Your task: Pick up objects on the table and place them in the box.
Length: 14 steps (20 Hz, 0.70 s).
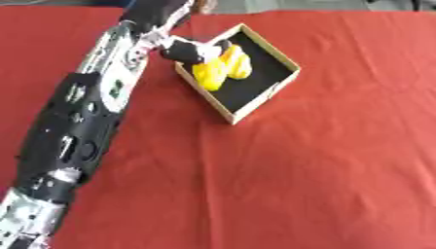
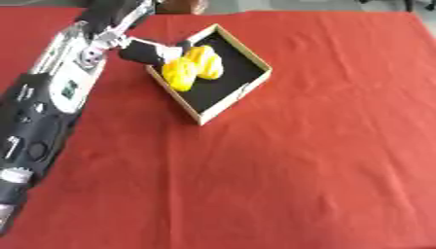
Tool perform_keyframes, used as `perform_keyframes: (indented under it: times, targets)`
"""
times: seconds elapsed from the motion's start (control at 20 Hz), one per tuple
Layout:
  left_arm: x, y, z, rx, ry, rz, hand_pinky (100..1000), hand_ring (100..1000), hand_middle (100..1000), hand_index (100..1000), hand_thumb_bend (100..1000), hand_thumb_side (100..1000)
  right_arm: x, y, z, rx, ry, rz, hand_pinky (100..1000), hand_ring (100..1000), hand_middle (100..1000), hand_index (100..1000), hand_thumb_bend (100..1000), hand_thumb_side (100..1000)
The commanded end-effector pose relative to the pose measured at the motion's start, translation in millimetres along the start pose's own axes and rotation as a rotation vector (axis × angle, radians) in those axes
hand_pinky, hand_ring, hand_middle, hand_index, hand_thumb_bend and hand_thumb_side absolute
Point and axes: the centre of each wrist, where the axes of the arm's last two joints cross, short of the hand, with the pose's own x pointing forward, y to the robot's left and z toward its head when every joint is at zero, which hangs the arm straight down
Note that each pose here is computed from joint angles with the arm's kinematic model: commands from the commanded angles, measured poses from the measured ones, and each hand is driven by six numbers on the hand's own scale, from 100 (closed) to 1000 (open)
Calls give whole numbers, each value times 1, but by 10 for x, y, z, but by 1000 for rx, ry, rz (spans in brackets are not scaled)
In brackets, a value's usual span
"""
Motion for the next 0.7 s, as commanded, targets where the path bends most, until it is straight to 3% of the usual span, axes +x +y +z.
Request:
perform_keyframes:
  times: [0.05, 0.3, 0.45, 0.7]
  targets:
    - [45, 483, 194, 159, -22, 117, 923, 874, 849, 888, 100, 566, 144, -93, -60, 17, -8, 66, 922, 846, 614, 771, 100, 515]
    - [20, 1033, 795, 383, -64, 358, 891, 840, 829, 876, 100, 632, 232, -176, -45, -2, -12, 132, 916, 840, 616, 773, 100, 512]
    - [72, 1289, 1120, 527, -89, 475, 875, 822, 814, 848, 100, 599, 267, -206, -36, -10, -14, 162, 912, 837, 617, 773, 100, 510]
    - [-109, 1381, 1536, 656, -105, 537, 862, 816, 805, 848, 100, 551, 322, -254, 3, -25, -11, 211, 909, 834, 618, 774, 100, 509]
